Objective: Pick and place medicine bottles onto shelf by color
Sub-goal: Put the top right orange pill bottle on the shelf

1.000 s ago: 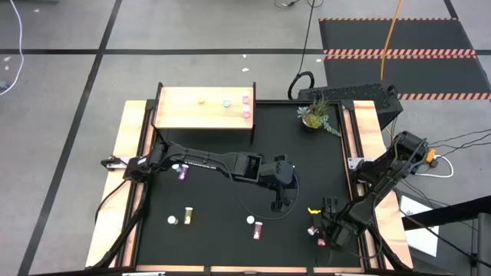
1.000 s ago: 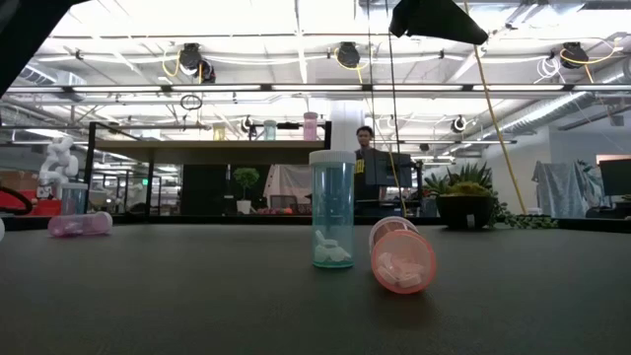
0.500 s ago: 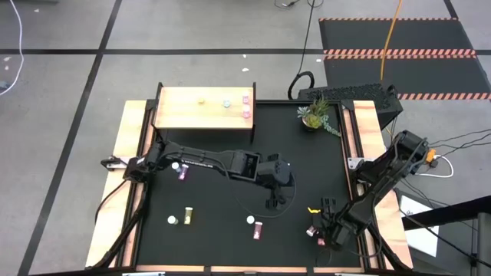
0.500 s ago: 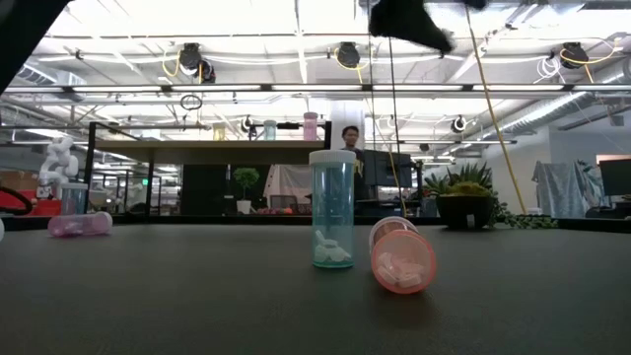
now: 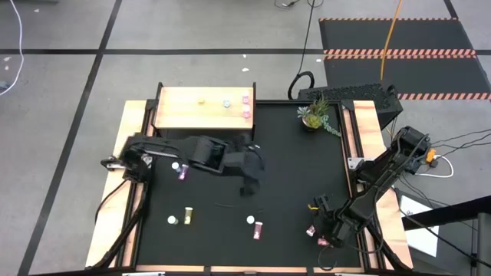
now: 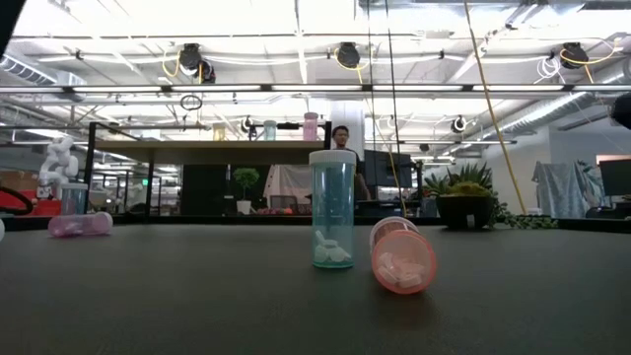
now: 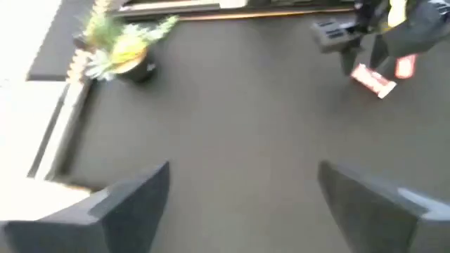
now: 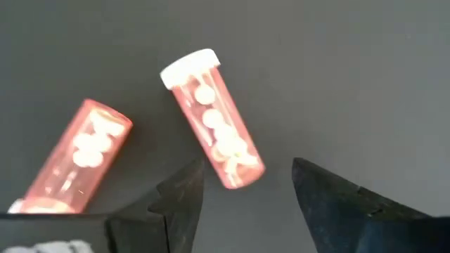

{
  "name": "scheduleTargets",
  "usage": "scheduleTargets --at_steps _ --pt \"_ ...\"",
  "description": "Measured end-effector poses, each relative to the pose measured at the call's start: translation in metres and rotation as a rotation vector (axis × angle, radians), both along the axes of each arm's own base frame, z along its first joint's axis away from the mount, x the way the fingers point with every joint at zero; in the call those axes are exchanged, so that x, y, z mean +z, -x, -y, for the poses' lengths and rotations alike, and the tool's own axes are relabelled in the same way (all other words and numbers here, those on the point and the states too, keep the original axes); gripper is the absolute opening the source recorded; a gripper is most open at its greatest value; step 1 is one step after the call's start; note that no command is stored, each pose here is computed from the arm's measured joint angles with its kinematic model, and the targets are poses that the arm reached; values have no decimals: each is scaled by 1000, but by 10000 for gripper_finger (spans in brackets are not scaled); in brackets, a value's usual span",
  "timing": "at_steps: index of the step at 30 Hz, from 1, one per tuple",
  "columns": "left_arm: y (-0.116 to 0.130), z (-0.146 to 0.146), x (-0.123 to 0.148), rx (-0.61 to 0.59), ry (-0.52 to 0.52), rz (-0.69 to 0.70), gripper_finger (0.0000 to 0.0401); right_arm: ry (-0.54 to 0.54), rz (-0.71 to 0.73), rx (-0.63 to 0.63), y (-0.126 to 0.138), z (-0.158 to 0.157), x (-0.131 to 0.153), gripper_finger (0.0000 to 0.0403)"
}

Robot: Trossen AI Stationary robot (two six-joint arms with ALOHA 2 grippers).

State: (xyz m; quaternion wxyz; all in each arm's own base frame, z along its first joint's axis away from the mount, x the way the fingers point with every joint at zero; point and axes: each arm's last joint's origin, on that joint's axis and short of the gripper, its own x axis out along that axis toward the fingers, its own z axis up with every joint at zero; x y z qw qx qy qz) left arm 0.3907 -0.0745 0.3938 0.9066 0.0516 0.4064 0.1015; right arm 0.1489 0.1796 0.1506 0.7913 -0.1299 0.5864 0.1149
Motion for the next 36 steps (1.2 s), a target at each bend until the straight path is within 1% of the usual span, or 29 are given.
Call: scheduleTargets --at_steps 2,5,9,12,16,20,25,28,31,36 --pt "22 -3 15 66 -24 -5 360 3 0 13 -1 1 0 206" --pt "59 -9 43 171 -21 48 360 1 12 41 -4 1 0 202" --pt "102 -17 77 292 1 191 360 -16 26 75 -6 0 0 201" --pt "122 -18 92 349 14 280 360 -61 17 90 -5 1 -6 200" --pt "131 -8 95 359 11 312 360 -72 -16 73 -3 6 -13 200" --pt "134 1 95 349 11 319 360 -81 -5 74 -4 5 -13 200" --pt "137 7 94 377 16 338 360 -98 15 91 -6 3 -12 196" --pt "139 10 94 377 18 346 360 -103 7 114 -6 3 -12 181" --pt "140 13 95 368 23 347 360 -106 0 131 -6 3 -12 157" --pt "136 15 92 387 46 353 360 -112 -3 109 -5 3 -12 114"
